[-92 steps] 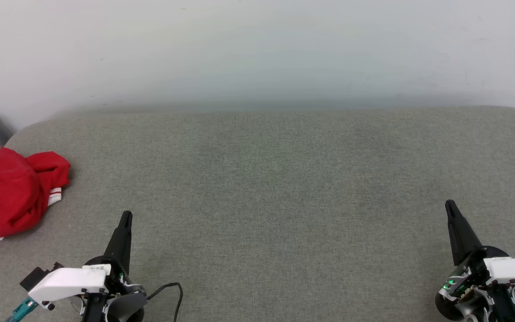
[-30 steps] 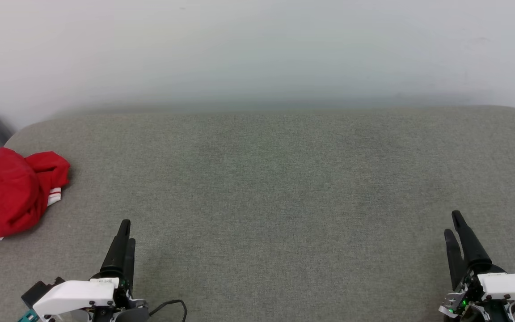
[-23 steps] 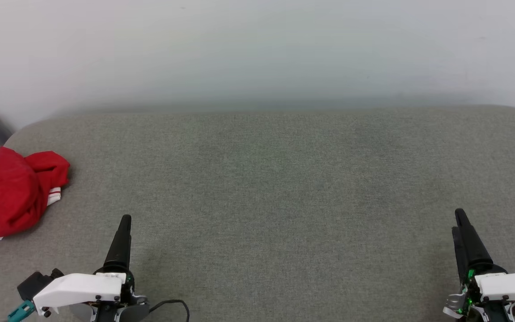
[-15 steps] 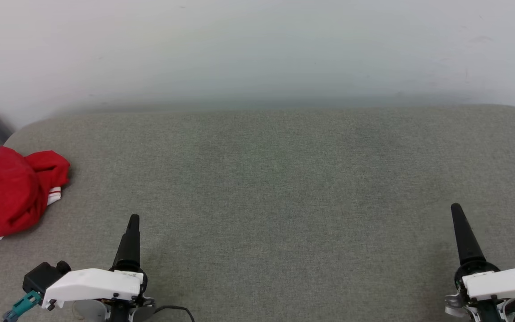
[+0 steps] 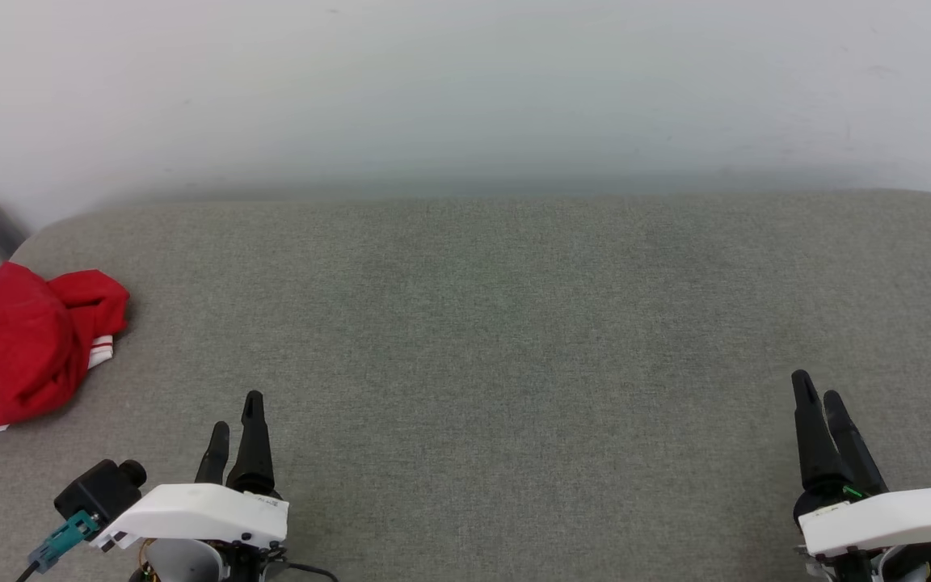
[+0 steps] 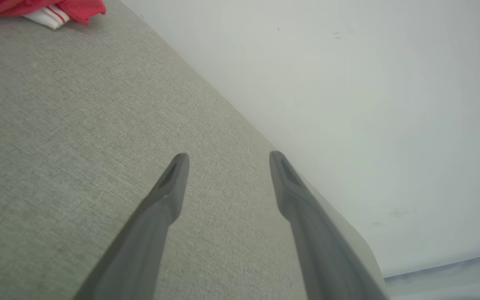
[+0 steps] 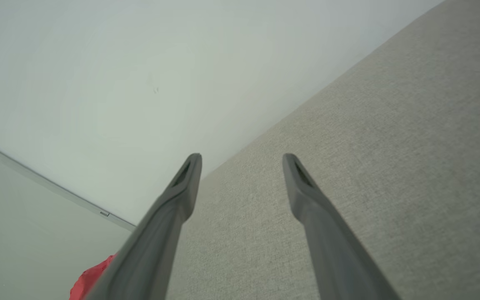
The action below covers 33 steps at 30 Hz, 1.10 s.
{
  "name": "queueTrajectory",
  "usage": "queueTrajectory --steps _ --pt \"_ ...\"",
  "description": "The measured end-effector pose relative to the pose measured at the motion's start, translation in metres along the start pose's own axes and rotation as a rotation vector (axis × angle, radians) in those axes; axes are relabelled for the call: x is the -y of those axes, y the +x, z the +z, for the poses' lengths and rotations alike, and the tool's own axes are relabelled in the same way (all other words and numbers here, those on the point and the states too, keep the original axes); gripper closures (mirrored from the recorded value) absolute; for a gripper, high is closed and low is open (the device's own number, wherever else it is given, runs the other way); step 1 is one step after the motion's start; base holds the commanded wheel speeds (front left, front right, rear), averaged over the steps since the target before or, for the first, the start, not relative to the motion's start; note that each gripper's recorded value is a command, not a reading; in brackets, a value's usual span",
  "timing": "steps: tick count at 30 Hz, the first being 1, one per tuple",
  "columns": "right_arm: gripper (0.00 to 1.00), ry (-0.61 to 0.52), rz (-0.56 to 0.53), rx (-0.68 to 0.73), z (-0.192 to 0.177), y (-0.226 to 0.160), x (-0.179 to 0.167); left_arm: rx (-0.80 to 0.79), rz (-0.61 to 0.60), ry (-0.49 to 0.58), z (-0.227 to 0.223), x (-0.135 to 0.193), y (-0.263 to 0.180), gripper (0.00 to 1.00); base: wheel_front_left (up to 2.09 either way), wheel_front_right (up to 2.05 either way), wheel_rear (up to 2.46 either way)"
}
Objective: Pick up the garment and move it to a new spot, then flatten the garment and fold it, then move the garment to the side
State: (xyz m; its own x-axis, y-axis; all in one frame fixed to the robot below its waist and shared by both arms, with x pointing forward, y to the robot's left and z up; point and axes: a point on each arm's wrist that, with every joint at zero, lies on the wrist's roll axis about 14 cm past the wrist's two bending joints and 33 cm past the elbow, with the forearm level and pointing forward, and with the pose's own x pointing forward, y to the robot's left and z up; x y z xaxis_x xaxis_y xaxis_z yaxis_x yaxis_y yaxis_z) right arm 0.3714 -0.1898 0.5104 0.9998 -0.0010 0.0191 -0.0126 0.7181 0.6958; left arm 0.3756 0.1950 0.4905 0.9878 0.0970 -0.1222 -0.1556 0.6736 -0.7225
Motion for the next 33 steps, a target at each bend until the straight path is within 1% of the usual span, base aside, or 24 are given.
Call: queueTrajectory --steps 6,15,22,33 --pt "0.0 -0.111 0.027 0.003 -0.001 -0.001 -0.007 0.023 -0.007 0.092 0.003 0.004 -0.001 0.0 0.0 0.0 0.0" --pt "0.0 -0.235 0.052 0.014 -0.001 -0.004 -0.013 0.056 -0.024 0.215 0.007 0.009 -0.005 0.0 0.0 0.0 0.0" --pt "0.0 -0.311 0.064 0.023 -0.001 -0.007 -0.015 0.083 -0.058 0.304 0.01 0.017 -0.007 0.0 0.0 0.0 0.0" --pt "0.0 -0.42 0.08 0.033 -0.001 -0.01 -0.018 0.111 -0.08 0.421 0.009 0.022 -0.012 0.0 0.0 0.0 0.0"
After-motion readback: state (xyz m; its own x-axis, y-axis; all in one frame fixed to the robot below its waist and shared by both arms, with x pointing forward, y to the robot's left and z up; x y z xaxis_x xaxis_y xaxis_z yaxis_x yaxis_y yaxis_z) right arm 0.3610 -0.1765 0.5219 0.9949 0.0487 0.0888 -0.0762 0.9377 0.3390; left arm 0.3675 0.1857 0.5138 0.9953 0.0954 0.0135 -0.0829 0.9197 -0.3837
